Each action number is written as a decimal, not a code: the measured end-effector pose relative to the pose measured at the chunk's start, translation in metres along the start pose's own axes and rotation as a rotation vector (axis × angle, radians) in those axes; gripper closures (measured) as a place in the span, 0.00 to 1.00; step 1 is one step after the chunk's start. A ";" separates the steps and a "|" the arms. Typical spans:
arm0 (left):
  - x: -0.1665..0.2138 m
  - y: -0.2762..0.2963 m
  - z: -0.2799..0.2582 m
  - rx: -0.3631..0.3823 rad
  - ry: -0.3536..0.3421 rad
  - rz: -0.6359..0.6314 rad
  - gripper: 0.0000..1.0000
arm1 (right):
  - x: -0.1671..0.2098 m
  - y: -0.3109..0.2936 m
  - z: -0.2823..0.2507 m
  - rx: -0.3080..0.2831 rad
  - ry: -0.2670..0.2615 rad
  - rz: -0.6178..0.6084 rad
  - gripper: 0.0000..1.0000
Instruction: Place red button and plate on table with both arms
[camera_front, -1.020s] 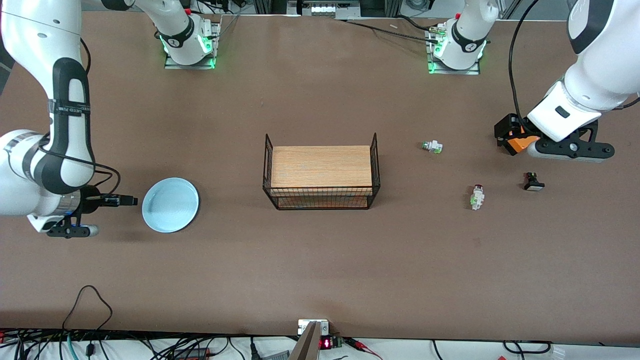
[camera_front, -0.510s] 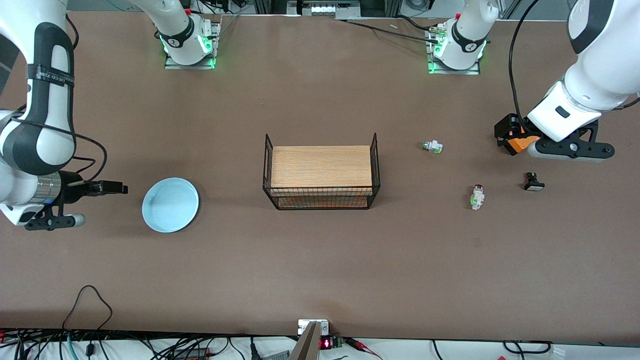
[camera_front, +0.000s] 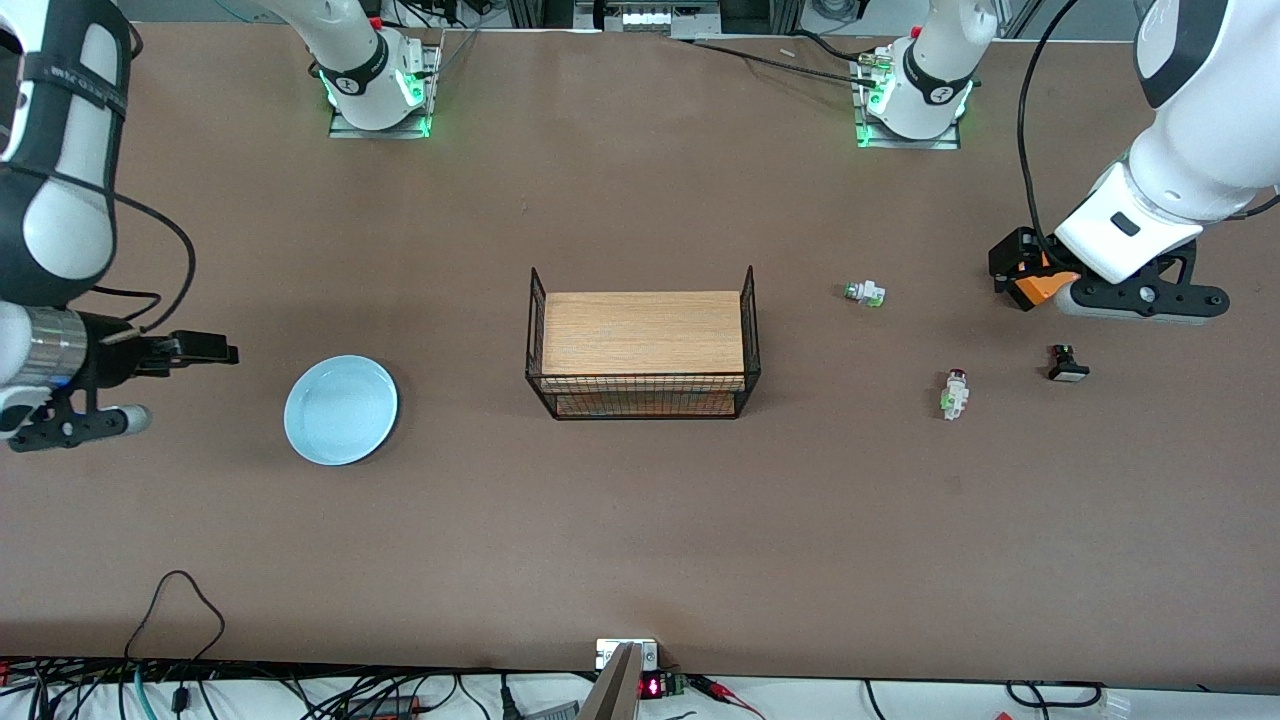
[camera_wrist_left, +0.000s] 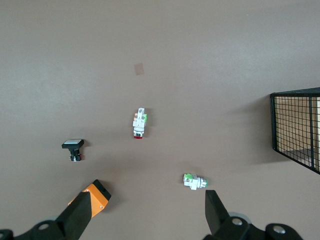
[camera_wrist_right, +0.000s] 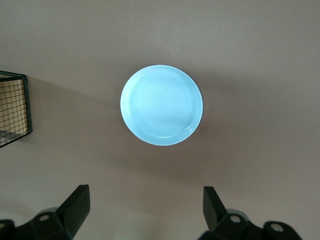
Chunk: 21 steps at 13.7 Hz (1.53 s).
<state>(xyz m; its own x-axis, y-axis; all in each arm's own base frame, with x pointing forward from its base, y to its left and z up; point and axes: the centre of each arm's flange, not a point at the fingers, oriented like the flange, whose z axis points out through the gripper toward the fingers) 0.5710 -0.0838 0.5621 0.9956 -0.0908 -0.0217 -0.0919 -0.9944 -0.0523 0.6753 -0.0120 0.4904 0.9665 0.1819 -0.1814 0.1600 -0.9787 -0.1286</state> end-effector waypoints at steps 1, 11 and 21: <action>0.000 0.000 0.000 0.000 0.000 0.000 0.00 | -0.002 -0.004 -0.010 -0.009 0.000 -0.016 0.00; 0.000 0.000 0.000 0.000 0.000 0.000 0.00 | -0.045 -0.025 -0.079 -0.170 0.013 -0.146 0.00; 0.000 0.000 0.000 0.000 0.000 0.000 0.00 | -0.107 -0.033 -0.077 -0.215 0.040 -0.159 0.00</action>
<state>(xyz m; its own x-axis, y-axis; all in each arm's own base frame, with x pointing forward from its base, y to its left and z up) 0.5710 -0.0837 0.5621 0.9957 -0.0906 -0.0217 -0.0916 -0.9944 -0.0523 0.5822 -0.0070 0.5894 0.9323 0.3351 -0.1361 0.3452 -0.9367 0.0585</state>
